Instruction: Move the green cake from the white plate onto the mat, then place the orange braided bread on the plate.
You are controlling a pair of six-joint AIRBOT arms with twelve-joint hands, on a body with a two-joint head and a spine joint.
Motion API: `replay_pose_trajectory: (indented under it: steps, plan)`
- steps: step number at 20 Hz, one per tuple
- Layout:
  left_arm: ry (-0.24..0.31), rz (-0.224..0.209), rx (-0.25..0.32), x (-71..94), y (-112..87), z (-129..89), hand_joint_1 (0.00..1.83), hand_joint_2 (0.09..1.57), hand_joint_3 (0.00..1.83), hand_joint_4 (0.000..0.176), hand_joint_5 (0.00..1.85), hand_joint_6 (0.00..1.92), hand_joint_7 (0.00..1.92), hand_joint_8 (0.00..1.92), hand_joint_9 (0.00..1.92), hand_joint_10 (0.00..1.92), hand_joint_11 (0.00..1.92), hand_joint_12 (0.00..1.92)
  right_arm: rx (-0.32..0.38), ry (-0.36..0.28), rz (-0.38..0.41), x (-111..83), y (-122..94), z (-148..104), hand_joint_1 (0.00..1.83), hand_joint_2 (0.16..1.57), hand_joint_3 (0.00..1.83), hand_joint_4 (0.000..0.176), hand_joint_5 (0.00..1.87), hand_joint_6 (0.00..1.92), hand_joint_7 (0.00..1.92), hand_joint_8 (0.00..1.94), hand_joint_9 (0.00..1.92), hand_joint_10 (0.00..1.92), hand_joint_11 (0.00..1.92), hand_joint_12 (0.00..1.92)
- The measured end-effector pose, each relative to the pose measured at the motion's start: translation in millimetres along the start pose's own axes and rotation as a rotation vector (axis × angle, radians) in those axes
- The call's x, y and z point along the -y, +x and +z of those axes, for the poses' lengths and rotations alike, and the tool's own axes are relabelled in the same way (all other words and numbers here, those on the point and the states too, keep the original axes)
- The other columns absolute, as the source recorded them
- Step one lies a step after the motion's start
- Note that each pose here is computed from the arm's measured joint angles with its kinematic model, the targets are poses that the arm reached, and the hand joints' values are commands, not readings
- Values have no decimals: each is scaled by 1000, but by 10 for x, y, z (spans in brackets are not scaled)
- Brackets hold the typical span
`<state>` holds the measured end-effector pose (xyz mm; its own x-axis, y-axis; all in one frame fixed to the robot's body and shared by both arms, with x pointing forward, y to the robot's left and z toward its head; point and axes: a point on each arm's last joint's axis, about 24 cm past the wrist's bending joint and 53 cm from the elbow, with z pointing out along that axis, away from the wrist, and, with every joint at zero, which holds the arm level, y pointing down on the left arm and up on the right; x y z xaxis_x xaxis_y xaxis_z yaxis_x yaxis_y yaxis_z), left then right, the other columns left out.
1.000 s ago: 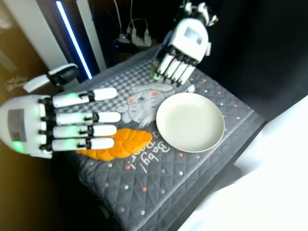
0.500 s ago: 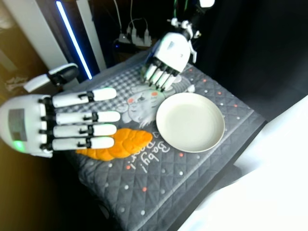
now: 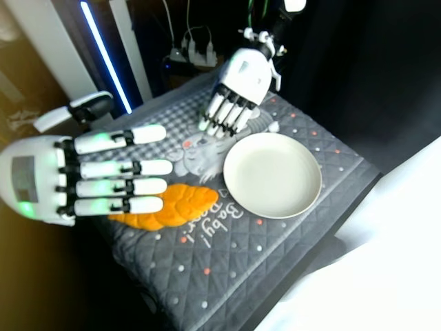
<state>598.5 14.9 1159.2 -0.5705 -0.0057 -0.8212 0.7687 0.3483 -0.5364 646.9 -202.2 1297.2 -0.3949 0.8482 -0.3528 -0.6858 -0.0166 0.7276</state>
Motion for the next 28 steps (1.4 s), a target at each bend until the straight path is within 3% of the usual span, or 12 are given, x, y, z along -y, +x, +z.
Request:
replay_pose_trajectory:
  steps: [4, 7, 9, 11, 14, 16, 19, 20, 21, 22, 24, 28]
  plan:
    - [4, -38, -7, 5, 5, -41, 877, 698, 0, 176, 415, 12, 489, 6, 463, 10, 0, 1201, -3, 4, -2, 8, 4, -1, 487, 674, 0, 153, 50, 0, 257, 4, 78, 4, 20, 9]
    - [-8, -38, 25, -25, -130, -165, 787, 767, 11, 75, 544, 2, 525, 0, 531, 8, 29, 1361, -16, 31, -24, 38, -21, -9, 530, 536, 0, 176, 51, 0, 294, 1, 125, 4, 82, 44]
    - [-10, -40, 73, -30, -290, -262, 784, 809, 22, 72, 538, 2, 480, 0, 490, 3, 15, 1357, -15, 48, -70, 63, -57, -14, 592, 541, 2, 167, 17, 2, 219, 0, 47, 0, 21, 19]
    - [-17, -22, 116, -33, -423, -340, 816, 847, 10, 53, 470, 4, 407, 6, 345, 12, 0, 977, -24, 85, -86, 144, -54, -23, 621, 602, 7, 145, 63, 5, 185, 0, 66, 6, 36, 30]
    - [-34, -9, 231, -67, -714, -516, 1047, 789, 0, 58, 430, 9, 329, 7, 232, 5, 0, 429, -29, 129, -106, 242, -106, -36, 553, 671, 6, 145, 94, 2, 215, 3, 171, 15, 92, 66]
    - [-57, 10, 281, -122, -823, -599, 1043, 756, 0, 52, 495, 2, 370, 0, 242, 3, 87, 276, -29, 154, -116, 302, -141, -45, 594, 683, 5, 118, 109, 5, 232, 6, 192, 14, 76, 61]
    - [-107, 24, 339, -256, -898, -708, 896, 795, 2, 30, 489, 2, 436, 2, 347, 2, 138, 164, -38, 188, -126, 384, -154, -60, 636, 693, 5, 133, 71, 0, 200, 0, 160, 0, 101, 73]
    - [-123, 27, 360, -297, -924, -754, 936, 630, 0, 103, 661, 19, 540, 14, 428, 1, 109, 474, -49, 199, -132, 414, -140, -66, 612, 696, 5, 121, 56, 0, 181, 0, 173, 5, 78, 63]
    - [-145, 26, 393, -354, -978, -813, 1018, 654, 0, 17, 685, 7, 571, 7, 429, 2, 21, 864, -54, 216, -136, 464, -136, -73, 599, 684, 0, 122, 41, 0, 182, 2, 184, 9, 85, 66]
    - [-159, 16, 423, -395, -1027, -867, 985, 659, 0, 0, 699, 6, 611, 11, 478, 18, 3, 1086, -56, 224, -136, 499, -131, -74, 596, 678, 0, 127, 32, 0, 202, 9, 212, 18, 137, 88]
    - [-195, 14, 462, -491, -1090, -963, 975, 666, 1, 18, 598, 4, 530, 1, 409, 6, 0, 1010, -75, 254, -145, 601, -99, -65, 582, 682, 0, 133, 33, 1, 206, 7, 228, 18, 217, 121]
    - [-210, -37, 537, -570, -1173, -1192, 913, 735, 8, 28, 418, 3, 321, 2, 243, 2, 0, 665, -147, 196, -168, 546, 221, 506, 634, 652, 0, 93, 51, 2, 245, 3, 295, 11, 284, 128]
